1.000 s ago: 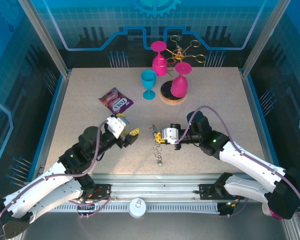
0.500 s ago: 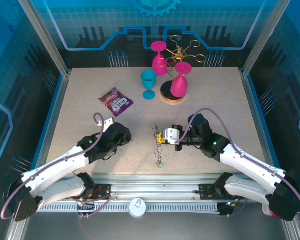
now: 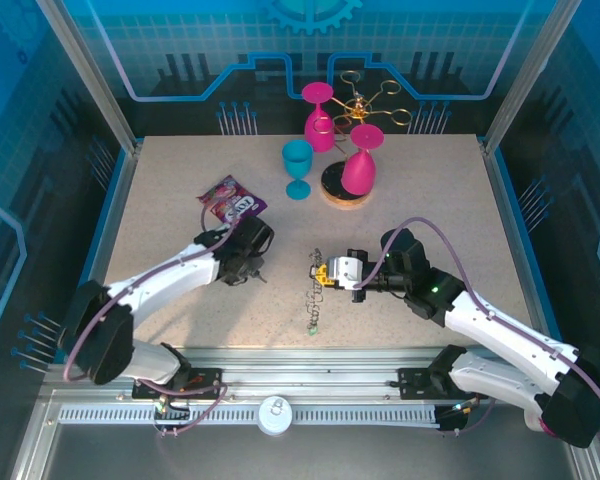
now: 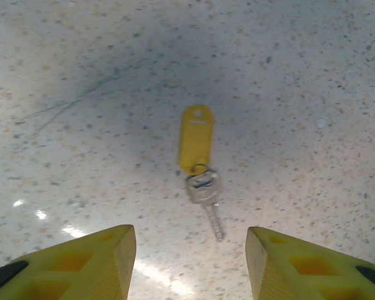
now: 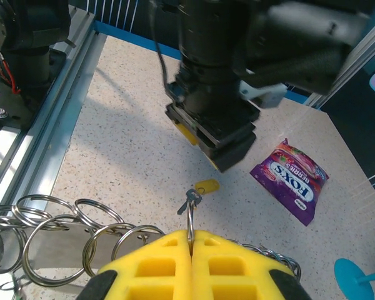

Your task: Put the keys on the keyring

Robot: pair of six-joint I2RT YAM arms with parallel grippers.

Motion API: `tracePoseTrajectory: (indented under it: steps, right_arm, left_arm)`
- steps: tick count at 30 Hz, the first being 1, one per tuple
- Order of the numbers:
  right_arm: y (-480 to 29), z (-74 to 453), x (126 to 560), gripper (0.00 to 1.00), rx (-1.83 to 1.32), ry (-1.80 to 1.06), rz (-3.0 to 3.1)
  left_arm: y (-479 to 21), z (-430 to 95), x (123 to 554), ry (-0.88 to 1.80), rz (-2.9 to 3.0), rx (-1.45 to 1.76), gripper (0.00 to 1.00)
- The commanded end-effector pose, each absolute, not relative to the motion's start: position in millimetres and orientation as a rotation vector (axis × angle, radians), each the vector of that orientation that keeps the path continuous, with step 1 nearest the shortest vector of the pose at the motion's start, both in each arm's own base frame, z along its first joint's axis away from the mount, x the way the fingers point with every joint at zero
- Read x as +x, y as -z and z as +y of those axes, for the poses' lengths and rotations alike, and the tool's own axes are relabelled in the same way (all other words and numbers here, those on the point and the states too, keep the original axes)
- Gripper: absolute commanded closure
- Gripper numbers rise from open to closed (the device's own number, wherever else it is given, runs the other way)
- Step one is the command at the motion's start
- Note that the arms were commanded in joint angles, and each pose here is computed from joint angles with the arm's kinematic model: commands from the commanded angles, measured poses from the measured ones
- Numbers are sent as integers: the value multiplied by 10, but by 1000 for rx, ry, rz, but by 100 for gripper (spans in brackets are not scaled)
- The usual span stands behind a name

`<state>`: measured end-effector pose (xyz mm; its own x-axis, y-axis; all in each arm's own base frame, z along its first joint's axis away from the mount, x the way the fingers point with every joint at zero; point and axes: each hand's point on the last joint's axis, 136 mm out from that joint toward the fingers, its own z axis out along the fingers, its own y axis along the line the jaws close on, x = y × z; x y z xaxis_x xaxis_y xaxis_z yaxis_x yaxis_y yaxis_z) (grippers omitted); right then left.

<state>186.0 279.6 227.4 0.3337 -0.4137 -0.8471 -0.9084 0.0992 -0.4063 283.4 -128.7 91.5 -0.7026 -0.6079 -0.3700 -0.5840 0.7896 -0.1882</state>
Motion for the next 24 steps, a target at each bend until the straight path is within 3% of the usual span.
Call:
tracePoseTrajectory:
  steps: [1, 24]
  right_arm:
    - [-2333, 2826, 1814, 100, -1494, -575, 1228]
    - [-2276, 2827, 1805, 100, -1519, -570, 1243]
  left_arm:
    - [-880, -1423, 2888, 53, 2636, -930, 49]
    - [-231, -1427, 3006, -206, 2706, -1017, 66]
